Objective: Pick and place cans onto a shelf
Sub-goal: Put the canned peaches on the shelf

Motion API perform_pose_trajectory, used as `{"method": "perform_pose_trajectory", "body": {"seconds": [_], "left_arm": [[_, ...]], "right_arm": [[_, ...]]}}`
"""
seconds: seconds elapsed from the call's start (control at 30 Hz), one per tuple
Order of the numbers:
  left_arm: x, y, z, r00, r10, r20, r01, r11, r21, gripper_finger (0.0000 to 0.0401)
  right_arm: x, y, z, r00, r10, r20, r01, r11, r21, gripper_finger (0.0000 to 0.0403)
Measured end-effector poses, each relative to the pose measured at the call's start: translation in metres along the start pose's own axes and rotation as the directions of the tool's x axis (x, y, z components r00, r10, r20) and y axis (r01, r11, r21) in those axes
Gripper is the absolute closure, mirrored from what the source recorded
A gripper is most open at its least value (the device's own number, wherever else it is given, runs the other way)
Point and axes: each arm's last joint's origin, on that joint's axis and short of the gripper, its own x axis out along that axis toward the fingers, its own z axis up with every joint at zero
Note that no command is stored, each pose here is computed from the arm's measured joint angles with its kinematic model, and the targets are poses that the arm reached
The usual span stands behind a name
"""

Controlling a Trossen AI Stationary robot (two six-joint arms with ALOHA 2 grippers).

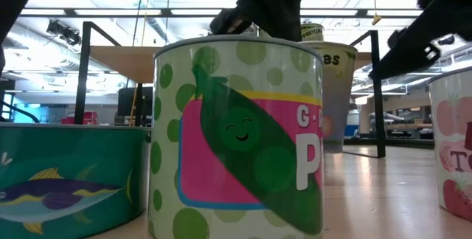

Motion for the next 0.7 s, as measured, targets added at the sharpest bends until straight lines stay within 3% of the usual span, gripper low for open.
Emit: {"method": "perform_pose_trajectory", "body": {"seconds": [0.3,0.7], "left_arm": [[0.0,-0.005,0.004,0.998,-0.047,0.042,0.048,0.998,-0.03,0.0401],[0.0,-0.005,0.005,0.997,-0.048,0.054,0.05,0.998,-0.038,0.0401]], "right_arm": [[0.022,0.002,-0.009,0.999,0.015,0.039,-0.011,0.995,-0.104,0.0005],[0.061,0.006,-0.021,0.988,-0.036,0.15,0.042,0.999,-0.034,0.0005]]}}
